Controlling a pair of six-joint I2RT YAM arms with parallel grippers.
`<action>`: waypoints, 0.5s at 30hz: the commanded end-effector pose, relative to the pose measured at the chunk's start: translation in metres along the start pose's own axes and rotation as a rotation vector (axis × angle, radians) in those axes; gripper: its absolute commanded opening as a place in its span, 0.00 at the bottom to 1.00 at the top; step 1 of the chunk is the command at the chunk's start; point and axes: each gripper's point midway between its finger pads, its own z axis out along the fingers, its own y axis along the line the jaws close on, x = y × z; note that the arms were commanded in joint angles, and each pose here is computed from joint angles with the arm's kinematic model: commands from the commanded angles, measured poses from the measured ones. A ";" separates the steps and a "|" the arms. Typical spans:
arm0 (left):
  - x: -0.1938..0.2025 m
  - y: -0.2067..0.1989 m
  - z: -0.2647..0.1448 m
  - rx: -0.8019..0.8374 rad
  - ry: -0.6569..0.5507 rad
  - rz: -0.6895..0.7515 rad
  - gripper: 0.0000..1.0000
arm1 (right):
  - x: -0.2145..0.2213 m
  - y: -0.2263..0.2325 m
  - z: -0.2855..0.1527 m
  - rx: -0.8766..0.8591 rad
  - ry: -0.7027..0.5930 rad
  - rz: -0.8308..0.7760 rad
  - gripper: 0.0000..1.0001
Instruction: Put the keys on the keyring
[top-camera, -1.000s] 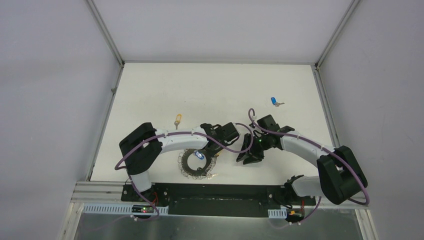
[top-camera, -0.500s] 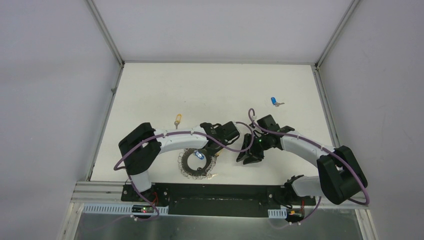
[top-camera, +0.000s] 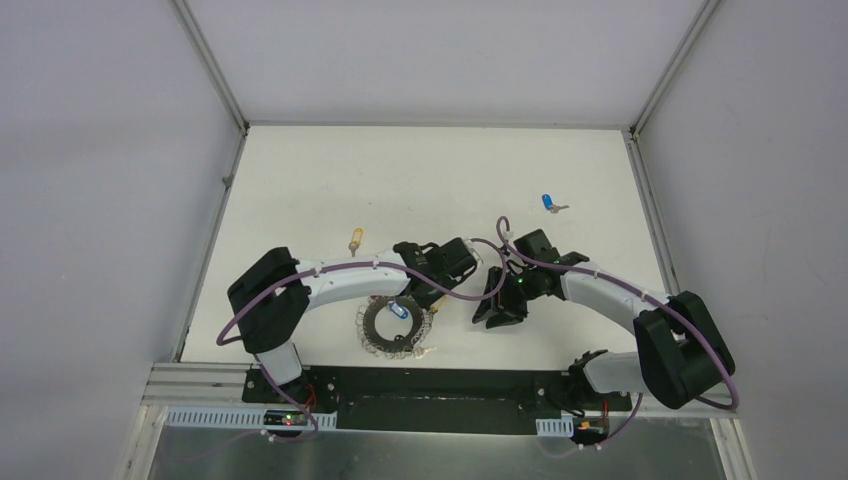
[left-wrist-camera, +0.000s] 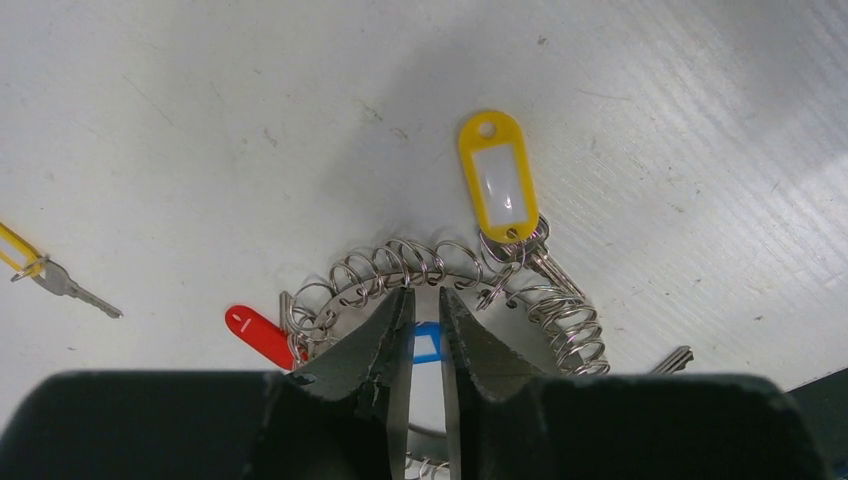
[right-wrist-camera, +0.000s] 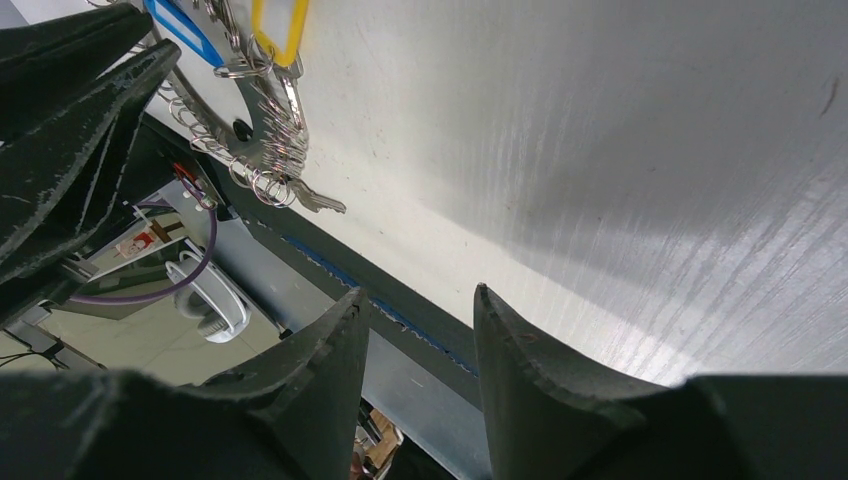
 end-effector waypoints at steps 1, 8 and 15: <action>-0.011 0.010 -0.004 -0.033 -0.036 -0.044 0.17 | -0.005 0.001 0.001 -0.010 -0.018 -0.005 0.46; -0.002 0.016 0.002 -0.061 -0.003 -0.045 0.19 | -0.005 0.000 0.003 -0.010 -0.013 -0.002 0.46; 0.008 0.011 0.013 -0.047 0.046 -0.031 0.20 | -0.004 -0.001 0.004 -0.008 -0.011 0.002 0.46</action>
